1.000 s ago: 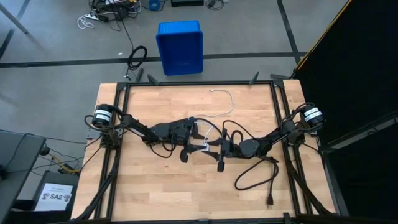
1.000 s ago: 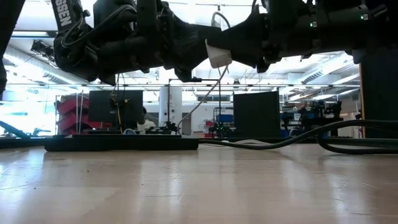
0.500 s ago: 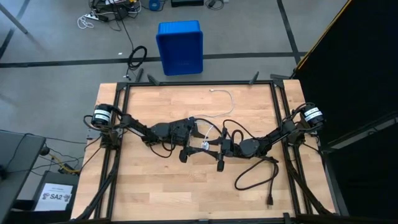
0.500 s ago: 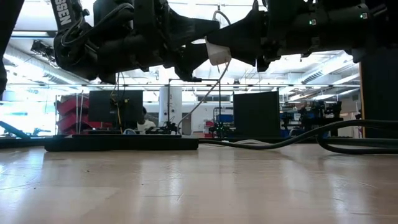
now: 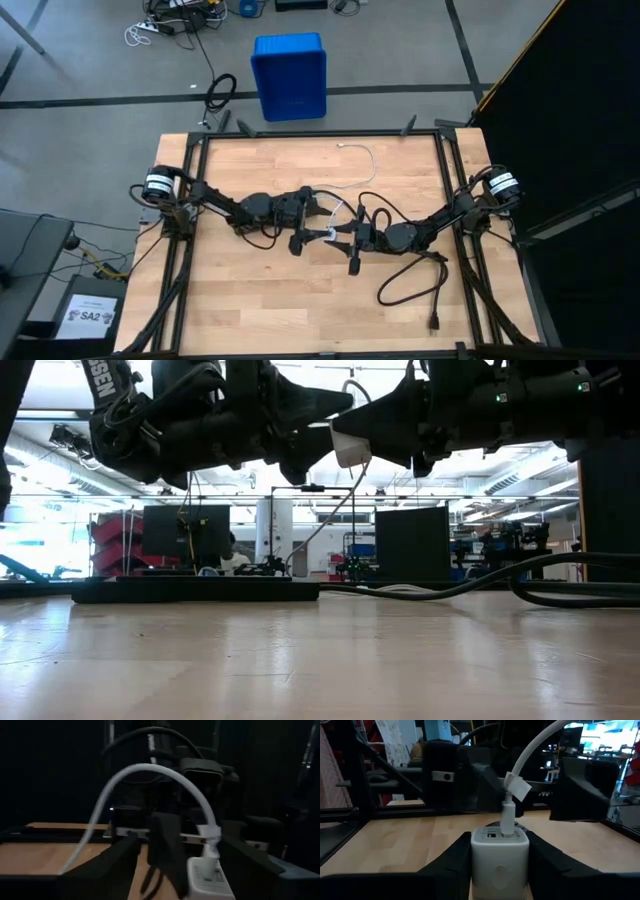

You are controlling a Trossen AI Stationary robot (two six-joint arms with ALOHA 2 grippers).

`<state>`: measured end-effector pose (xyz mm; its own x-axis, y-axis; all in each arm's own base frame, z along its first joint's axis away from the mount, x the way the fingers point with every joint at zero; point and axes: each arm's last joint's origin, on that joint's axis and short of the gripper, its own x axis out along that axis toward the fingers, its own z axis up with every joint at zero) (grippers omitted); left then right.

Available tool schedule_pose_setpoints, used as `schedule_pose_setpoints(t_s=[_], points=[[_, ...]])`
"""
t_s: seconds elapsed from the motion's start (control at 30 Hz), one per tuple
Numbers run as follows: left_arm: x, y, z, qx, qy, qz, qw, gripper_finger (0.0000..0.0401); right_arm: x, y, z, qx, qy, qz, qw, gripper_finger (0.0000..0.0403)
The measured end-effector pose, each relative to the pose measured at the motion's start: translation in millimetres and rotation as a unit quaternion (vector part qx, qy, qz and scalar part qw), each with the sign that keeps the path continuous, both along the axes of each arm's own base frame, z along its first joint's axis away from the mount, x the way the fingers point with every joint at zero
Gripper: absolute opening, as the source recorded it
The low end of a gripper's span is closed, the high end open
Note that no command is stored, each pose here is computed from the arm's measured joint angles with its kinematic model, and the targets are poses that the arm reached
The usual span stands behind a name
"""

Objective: Insert USB
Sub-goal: Insert the white charger cable into the white charger adapter

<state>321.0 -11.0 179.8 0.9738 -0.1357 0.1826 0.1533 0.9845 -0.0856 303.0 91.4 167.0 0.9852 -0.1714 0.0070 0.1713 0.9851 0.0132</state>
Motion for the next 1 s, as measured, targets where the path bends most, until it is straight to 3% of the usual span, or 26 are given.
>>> schedule_pose_setpoints(t_s=[0.13, 0.4, 0.7, 1.0], points=[[0.1, 0.2, -0.4, 0.011, 0.000, 0.009, 1.000, 0.0212, 0.0, -0.1, -1.2, 0.006, 0.004, 0.001, 1.000, 0.0112], [0.1, -0.8, -0.4, 0.014, 0.001, -0.004, 1.000, 0.0102, 0.0, -0.5, -2.8, 0.008, 0.010, -0.001, 1.000, 0.0112], [0.4, -1.5, -1.5, 0.027, 0.007, -0.012, 1.000, 0.0020, -0.2, -0.6, -3.7, 0.008, 0.013, -0.001, 1.000, 0.0112], [0.9, -1.3, -2.5, 0.028, 0.018, -0.010, 0.999, 0.0006, 0.3, -3.7, -1.8, 0.006, -0.001, -0.003, 1.000, 0.0112]])
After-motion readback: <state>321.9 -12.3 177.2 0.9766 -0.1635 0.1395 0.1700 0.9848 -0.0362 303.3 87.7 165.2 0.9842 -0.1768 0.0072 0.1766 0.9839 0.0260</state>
